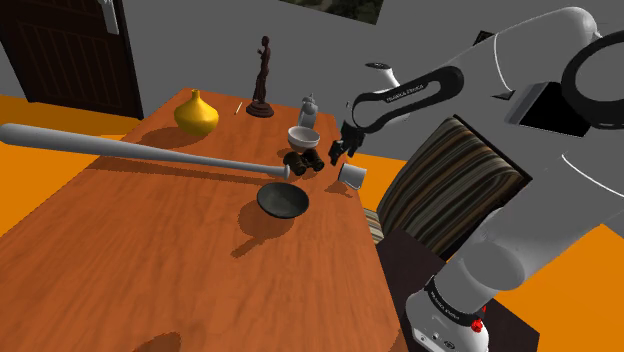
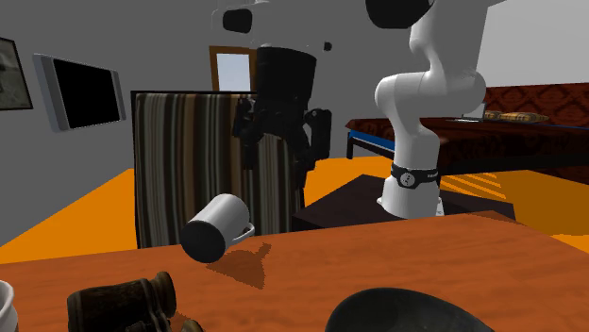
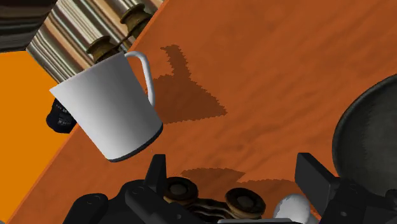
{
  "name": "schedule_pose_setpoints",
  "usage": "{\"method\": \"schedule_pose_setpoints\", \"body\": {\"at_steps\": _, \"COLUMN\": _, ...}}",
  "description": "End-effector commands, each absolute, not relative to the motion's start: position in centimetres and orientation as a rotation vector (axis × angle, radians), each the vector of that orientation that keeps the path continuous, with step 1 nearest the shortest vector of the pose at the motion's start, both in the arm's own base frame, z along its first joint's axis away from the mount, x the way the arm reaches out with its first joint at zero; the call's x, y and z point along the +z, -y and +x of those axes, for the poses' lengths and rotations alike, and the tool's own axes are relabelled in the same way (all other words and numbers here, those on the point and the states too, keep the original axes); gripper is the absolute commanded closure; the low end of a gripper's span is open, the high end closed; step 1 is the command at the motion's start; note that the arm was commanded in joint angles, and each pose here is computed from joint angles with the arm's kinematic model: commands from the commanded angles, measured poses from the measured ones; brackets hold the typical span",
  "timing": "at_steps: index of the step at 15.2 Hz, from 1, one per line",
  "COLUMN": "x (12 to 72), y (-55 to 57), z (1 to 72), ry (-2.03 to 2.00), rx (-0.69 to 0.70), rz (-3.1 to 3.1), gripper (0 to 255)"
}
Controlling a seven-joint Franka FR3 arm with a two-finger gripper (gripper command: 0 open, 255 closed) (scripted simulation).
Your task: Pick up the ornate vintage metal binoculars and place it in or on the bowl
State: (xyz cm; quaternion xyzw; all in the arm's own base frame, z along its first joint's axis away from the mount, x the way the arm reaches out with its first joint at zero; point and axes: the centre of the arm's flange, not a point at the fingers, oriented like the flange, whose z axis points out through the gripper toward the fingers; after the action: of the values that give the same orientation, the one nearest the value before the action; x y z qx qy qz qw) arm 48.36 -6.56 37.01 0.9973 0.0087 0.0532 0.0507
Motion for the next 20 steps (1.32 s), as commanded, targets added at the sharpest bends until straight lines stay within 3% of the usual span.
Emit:
{"method": "schedule_pose_setpoints", "body": {"at_steps": 1, "x": 35.1, "y": 7.4, "z": 50.4, "ry": -0.041, "rx": 0.184, "rz": 3.024, "gripper": 0}}
{"method": "schedule_pose_setpoints", "body": {"at_steps": 12, "x": 27.2, "y": 11.2, "z": 60.3, "ry": -0.108, "rx": 0.288, "rz": 2.959, "gripper": 0}}
{"method": "schedule_pose_setpoints", "body": {"at_steps": 20, "x": 23.3, "y": 11.8, "z": 61.1, "ry": -0.108, "rx": 0.288, "rz": 2.959, "gripper": 0}}
